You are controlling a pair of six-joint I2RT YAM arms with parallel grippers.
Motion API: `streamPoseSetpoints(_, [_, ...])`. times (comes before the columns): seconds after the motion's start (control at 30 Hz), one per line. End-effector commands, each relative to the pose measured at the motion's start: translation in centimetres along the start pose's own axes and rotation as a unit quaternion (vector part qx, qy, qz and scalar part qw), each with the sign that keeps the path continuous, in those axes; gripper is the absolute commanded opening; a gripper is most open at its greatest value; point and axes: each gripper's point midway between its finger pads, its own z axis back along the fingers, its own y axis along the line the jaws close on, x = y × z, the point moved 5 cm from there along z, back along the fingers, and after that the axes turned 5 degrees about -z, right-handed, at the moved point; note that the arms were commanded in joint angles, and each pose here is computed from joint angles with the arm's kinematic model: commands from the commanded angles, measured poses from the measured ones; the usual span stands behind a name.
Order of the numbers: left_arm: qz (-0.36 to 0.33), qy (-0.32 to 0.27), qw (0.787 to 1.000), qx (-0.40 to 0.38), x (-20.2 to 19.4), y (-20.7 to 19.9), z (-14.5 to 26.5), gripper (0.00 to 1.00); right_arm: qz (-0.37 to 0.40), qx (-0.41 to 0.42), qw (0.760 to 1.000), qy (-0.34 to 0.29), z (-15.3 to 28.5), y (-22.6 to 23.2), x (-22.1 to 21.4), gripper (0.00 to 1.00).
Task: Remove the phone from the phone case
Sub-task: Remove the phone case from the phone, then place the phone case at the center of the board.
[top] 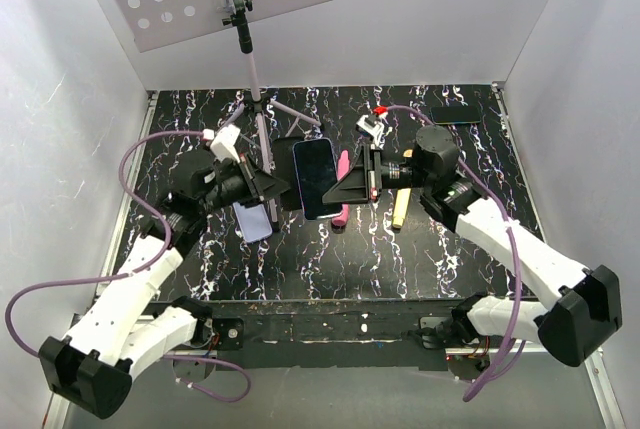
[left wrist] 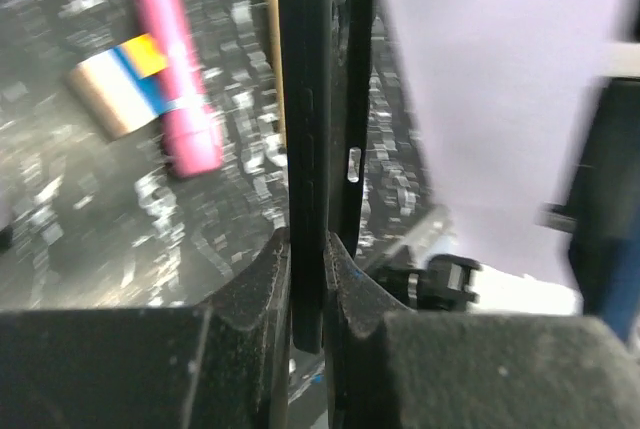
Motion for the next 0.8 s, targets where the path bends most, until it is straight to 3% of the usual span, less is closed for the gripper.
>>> streamPoseSetpoints(0.0, [0.005, -0.002, 0.979, 0.204, -3.1, 5.6, 3.9, 0.00, 0.124, -0.049, 0.990, -0.050, 1.8, 3.4, 0.1, 0.01])
streamPoseSetpoints(0.17, [0.030, -0.036, 0.954, 0.296, -5.0, 8.7, 6.3, 0.00, 0.159, -0.088, 0.980, -0.080, 3.0, 4.2, 0.6, 0.01])
streamPoseSetpoints(0.3, [0.001, -0.014, 0.912, 0.409, -5.0, 12.7, 6.3, 0.00, 0.154, -0.085, 0.981, -0.076, 2.9, 4.0, 0.9, 0.01])
streamPoseSetpoints(0.33, [-0.002, -0.010, 0.911, 0.412, -4.8, 13.2, 5.8, 0.00, 0.151, -0.084, 0.982, -0.075, 2.8, 3.9, 0.9, 0.01])
streamPoseSetpoints(0.57, [0.059, 0.015, 0.948, 0.313, -3.1, 16.0, 1.8, 0.00, 0.140, -0.098, 0.982, -0.080, 3.3, 2.8, 0.1, 0.01])
streamPoseSetpoints(0.77, [0.115, 0.058, 0.953, 0.275, -3.9, 18.9, 0.4, 0.00, 0.142, -0.107, 0.980, -0.092, 3.9, 2.5, -0.2, 0.01])
